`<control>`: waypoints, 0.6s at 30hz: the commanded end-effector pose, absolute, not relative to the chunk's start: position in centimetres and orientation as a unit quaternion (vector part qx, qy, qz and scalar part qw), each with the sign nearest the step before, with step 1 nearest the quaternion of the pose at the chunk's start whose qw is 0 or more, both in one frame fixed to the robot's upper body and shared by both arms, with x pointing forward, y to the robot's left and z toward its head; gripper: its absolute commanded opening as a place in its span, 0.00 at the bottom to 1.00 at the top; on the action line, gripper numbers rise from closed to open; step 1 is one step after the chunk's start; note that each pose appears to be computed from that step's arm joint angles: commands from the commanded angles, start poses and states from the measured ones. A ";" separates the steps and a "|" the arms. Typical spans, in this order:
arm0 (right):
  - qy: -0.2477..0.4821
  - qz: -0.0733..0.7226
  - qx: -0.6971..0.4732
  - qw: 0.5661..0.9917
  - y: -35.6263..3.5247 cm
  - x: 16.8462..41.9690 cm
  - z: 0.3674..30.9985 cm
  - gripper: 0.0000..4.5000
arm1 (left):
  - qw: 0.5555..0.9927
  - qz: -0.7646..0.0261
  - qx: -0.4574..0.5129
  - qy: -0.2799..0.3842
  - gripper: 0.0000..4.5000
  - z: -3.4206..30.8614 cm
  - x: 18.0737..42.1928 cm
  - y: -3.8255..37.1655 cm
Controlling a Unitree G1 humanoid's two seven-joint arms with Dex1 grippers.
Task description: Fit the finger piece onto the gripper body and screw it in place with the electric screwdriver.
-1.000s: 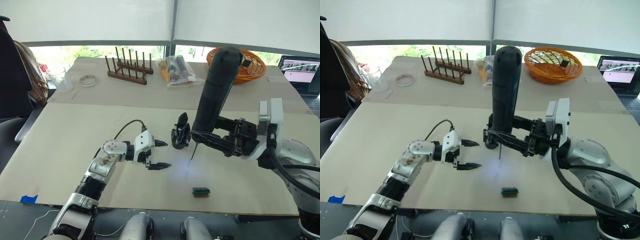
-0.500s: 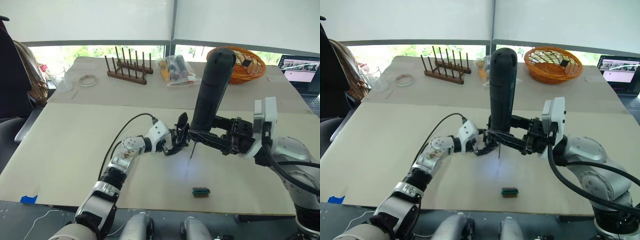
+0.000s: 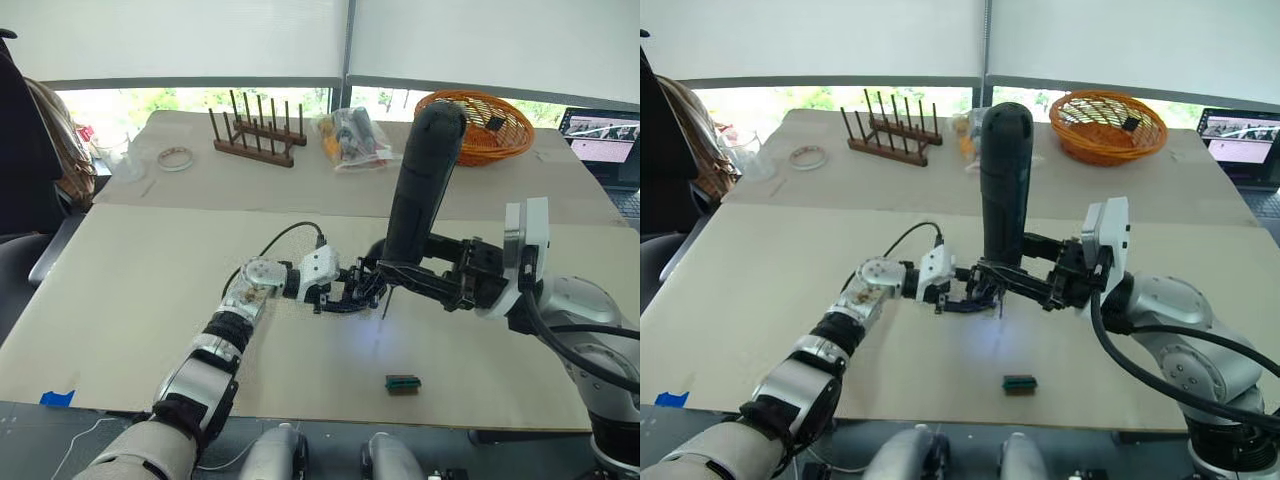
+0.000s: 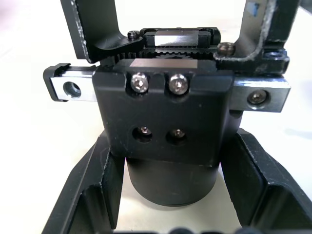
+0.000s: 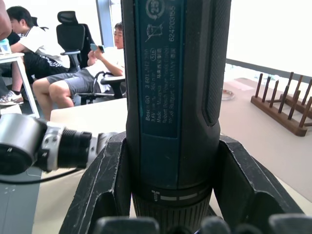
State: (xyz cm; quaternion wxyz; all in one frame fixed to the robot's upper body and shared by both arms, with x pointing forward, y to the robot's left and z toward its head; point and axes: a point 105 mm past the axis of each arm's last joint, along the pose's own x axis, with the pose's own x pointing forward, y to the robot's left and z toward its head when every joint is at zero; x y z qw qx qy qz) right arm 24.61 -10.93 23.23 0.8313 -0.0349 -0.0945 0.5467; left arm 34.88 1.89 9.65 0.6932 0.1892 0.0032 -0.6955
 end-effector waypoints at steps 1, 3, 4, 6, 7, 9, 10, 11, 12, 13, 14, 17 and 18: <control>-0.129 0.547 -0.053 0.825 -11.0 23.7 24.8 0.43 | 0.664 -0.717 0.209 -0.036 0.52 11.4 34.8 1.3; -0.128 0.547 -0.055 0.826 -11.1 23.7 24.8 0.43 | 0.665 -0.716 0.210 -0.028 0.52 10.9 35.0 1.6; -0.128 0.546 -0.056 0.826 -11.1 23.6 24.8 0.43 | 0.667 -0.715 0.208 -0.022 0.52 10.7 35.0 1.7; -0.127 0.545 -0.056 0.827 -11.2 23.6 24.8 0.43 | 0.678 -0.703 0.213 -0.007 0.52 10.1 35.4 2.0; -0.127 0.545 -0.056 0.827 -11.2 23.5 24.8 0.43 | 0.685 -0.696 0.217 0.003 0.52 9.8 35.7 2.1; -0.127 0.544 -0.055 0.827 -11.2 23.5 24.8 0.43 | 0.694 -0.685 0.220 0.017 0.52 9.3 36.0 2.4; -0.126 0.545 -0.055 0.827 -11.2 23.4 24.7 0.43 | 0.697 -0.682 0.219 0.023 0.52 9.2 36.1 2.5; -0.126 0.546 -0.054 0.827 -11.1 23.4 24.7 0.43 | 0.699 -0.679 0.220 0.029 0.52 9.0 36.2 2.7; -0.125 0.546 -0.053 0.826 -11.1 23.4 24.7 0.43 | 0.701 -0.678 0.221 0.032 0.52 8.9 36.2 2.9; -0.125 0.547 -0.053 0.826 -11.1 23.4 24.8 0.43 | 0.703 -0.676 0.218 0.034 0.52 8.9 36.3 3.1; -0.125 0.548 -0.053 0.826 -11.1 23.4 24.8 0.43 | 0.704 -0.677 0.214 0.037 0.75 8.9 36.3 3.3; -0.125 0.549 -0.051 0.825 -11.0 23.4 24.8 0.43 | 0.706 -0.675 0.209 0.037 1.00 8.9 36.2 3.9; -0.125 0.549 -0.051 0.825 -11.0 23.4 24.9 0.43 | 0.710 -0.672 0.208 0.036 1.00 9.0 36.2 4.2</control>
